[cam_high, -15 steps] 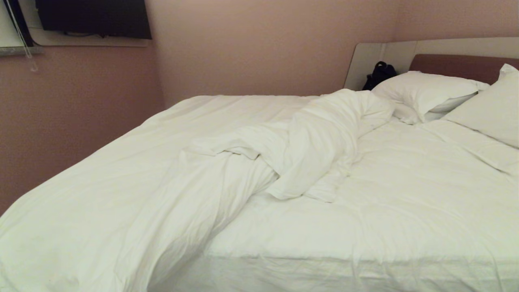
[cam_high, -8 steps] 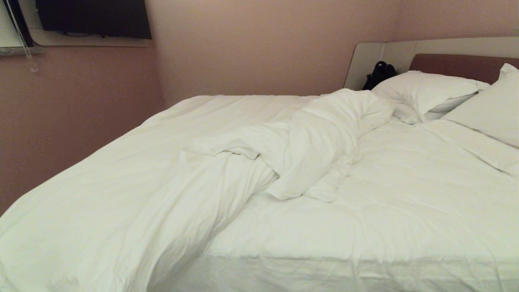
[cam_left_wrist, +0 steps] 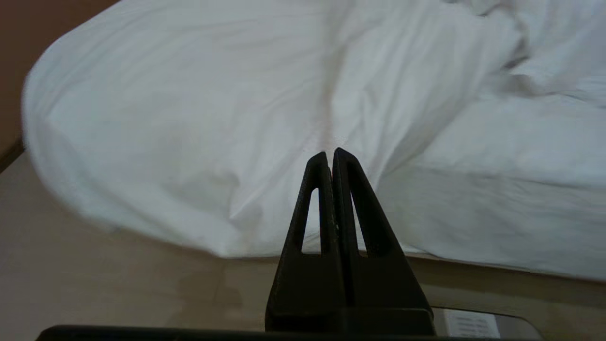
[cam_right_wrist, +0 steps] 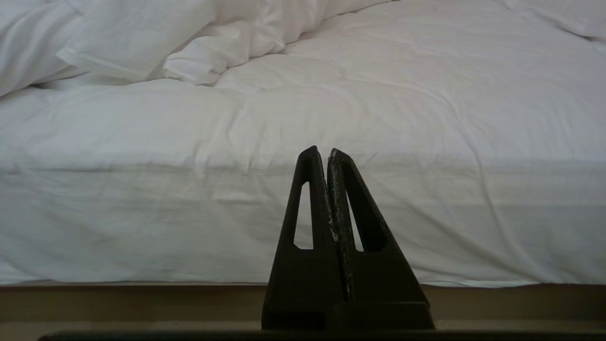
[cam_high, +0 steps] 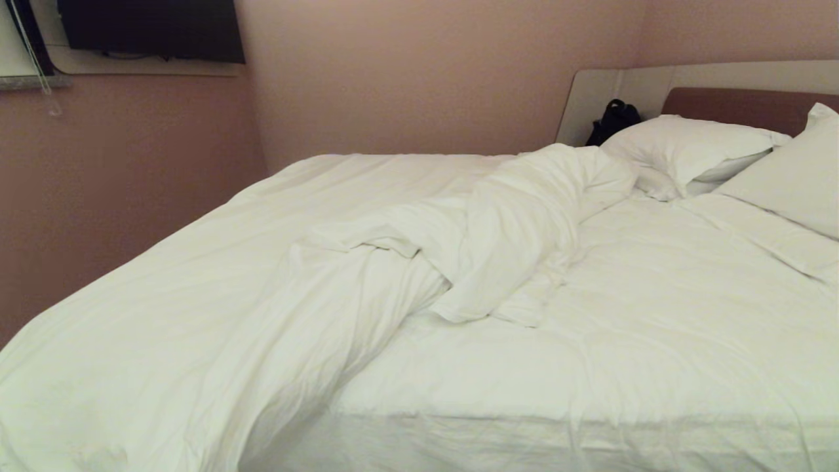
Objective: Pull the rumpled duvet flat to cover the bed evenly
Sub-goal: Hold the folded corner of the quilt
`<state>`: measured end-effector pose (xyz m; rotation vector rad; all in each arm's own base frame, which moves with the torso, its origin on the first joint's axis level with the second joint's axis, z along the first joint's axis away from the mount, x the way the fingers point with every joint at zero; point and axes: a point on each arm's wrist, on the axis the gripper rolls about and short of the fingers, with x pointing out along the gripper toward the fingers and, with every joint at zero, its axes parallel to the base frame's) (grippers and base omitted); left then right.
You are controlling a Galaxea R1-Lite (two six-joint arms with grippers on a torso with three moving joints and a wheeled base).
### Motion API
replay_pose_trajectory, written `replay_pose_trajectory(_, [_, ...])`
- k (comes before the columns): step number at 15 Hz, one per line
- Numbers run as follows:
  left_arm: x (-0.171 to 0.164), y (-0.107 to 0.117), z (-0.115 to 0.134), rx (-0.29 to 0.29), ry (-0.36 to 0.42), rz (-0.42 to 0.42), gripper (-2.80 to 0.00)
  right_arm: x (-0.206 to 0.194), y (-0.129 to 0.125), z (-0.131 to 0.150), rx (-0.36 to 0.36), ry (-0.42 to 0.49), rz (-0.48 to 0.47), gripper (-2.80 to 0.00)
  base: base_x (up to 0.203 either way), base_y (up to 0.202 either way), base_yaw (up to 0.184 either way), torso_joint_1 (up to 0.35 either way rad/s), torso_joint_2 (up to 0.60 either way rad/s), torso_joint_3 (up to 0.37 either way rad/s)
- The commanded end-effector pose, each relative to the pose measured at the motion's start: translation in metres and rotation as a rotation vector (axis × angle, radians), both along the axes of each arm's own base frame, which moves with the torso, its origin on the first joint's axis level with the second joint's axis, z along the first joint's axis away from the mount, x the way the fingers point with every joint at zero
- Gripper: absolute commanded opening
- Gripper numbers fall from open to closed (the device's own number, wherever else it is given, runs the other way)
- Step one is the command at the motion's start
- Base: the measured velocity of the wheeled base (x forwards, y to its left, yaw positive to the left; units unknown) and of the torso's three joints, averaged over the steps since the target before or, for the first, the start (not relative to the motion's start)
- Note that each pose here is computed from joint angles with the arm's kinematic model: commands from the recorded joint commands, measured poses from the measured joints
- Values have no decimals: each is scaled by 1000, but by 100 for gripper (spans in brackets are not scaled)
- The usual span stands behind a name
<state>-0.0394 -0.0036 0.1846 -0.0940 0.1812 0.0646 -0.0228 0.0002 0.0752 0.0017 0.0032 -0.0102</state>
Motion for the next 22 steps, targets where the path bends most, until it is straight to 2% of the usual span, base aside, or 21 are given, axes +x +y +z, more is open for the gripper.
replay_pose_trajectory(1, [0,3,-3,2,-29,-68,-280,0,0,0,0,0,-1,-280,0,0,0,0,0,0])
replay_pose_trajectory(6, [-22,3,-45,105,-215,-137,-280,0,0,0,0,0,-1,-280,0,0,0,0,0,0])
replay_pose_trajectory(8, [-16,3,-53,116,-235,-140,-280,0,0,0,0,0,-1,-280,0,0,0,0,0,0])
replay_pose_trajectory(10, [-2,3,-71,136,-232,-143,-280,0,0,0,0,0,-1,-280,0,0,0,0,0,0])
replay_pose_trajectory(12, [10,2,-90,191,-249,-141,-280,0,0,0,0,0,-1,-280,0,0,0,0,0,0])
replay_pose_trajectory(14, [16,3,-104,227,-234,-132,-280,0,0,0,0,0,-1,-280,0,0,0,0,0,0])
replay_pose_trajectory(16, [17,3,-109,214,-180,-133,-280,0,0,0,0,0,-1,-280,0,0,0,0,0,0])
replay_pose_trajectory(19, [17,3,-110,202,-179,-133,-280,0,0,0,0,0,-1,-280,0,0,0,0,0,0])
replay_pose_trajectory(22, [17,3,-110,157,-178,-108,-280,0,0,0,-5,-2,1,-280,0,0,0,0,0,0])
